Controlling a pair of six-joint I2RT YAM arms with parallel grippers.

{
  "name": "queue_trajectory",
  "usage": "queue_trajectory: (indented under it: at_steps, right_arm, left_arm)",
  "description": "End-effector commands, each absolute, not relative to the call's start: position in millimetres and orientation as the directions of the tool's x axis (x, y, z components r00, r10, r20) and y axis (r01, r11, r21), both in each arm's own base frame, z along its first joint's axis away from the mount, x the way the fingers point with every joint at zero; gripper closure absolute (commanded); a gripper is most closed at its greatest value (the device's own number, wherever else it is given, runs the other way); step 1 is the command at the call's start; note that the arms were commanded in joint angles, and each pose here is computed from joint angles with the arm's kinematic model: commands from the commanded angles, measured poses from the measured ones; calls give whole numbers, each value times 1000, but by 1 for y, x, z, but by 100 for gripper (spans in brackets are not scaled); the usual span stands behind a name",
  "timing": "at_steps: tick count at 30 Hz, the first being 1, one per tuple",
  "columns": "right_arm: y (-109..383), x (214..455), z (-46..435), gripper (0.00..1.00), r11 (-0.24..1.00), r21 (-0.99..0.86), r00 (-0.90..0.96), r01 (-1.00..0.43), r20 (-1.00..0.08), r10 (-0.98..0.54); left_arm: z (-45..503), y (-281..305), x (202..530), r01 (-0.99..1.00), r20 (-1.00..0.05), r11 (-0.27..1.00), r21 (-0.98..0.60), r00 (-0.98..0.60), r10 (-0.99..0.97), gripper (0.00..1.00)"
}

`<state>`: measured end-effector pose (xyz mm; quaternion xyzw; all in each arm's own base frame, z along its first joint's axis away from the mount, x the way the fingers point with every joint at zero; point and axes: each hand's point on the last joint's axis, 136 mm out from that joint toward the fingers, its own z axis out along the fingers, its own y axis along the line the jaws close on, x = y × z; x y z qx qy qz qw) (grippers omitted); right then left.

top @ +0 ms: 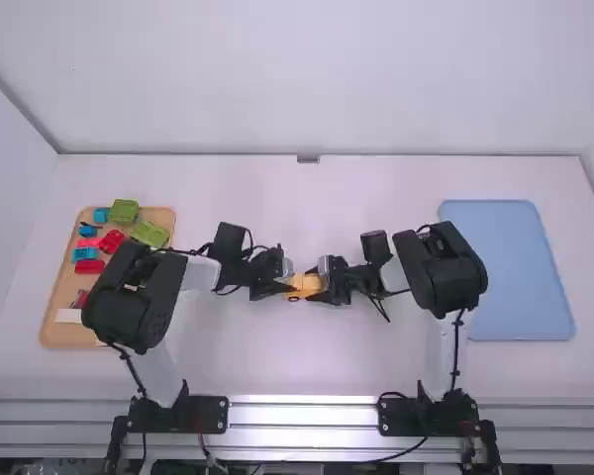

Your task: Assemble lego blocks to make yellow taxi

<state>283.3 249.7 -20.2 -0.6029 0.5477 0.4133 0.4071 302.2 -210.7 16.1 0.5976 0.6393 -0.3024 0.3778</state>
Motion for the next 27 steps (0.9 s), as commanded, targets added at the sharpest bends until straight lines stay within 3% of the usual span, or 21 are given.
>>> queue_trajectory:
  at_steps: [1, 8, 11, 14, 16, 24, 25, 27]
  right_arm:
    - [249, 279, -29, 53, -65, -11, 33, -998, -937, -347]
    - [251, 278, -29, 53, -69, -11, 34, -998, -937, -347]
    - [251, 278, -29, 53, -69, -11, 34, -998, -937, -347]
    - [250, 278, -29, 52, -68, -11, 34, -998, -937, -347]
    - [250, 278, -29, 52, -67, -12, 34, -998, -937, -348]
    - [250, 278, -29, 52, -67, -11, 33, -998, -937, -348]
    - [250, 278, -29, 52, -67, -11, 34, -998, -937, -348]
    - [250, 278, -29, 52, -67, -12, 34, -998, -937, -348]
  left_arm:
    - [18, -216, 300, 995, -851, 79, 65, 14, 524, 97]
    - [16, -215, 300, 995, -850, 80, 62, 11, 527, 94]
    - [16, -215, 300, 995, -850, 80, 60, 9, 527, 87]
    - [16, -215, 300, 995, -850, 80, 61, 9, 527, 69]
    - [16, -215, 300, 995, -850, 80, 59, 8, 527, 62]
    - [18, -216, 302, 994, -853, 84, 66, 13, 522, 54]
    - [18, -216, 302, 994, -853, 83, 66, 13, 521, 46]
    - [18, -216, 302, 994, -853, 83, 67, 14, 521, 42]
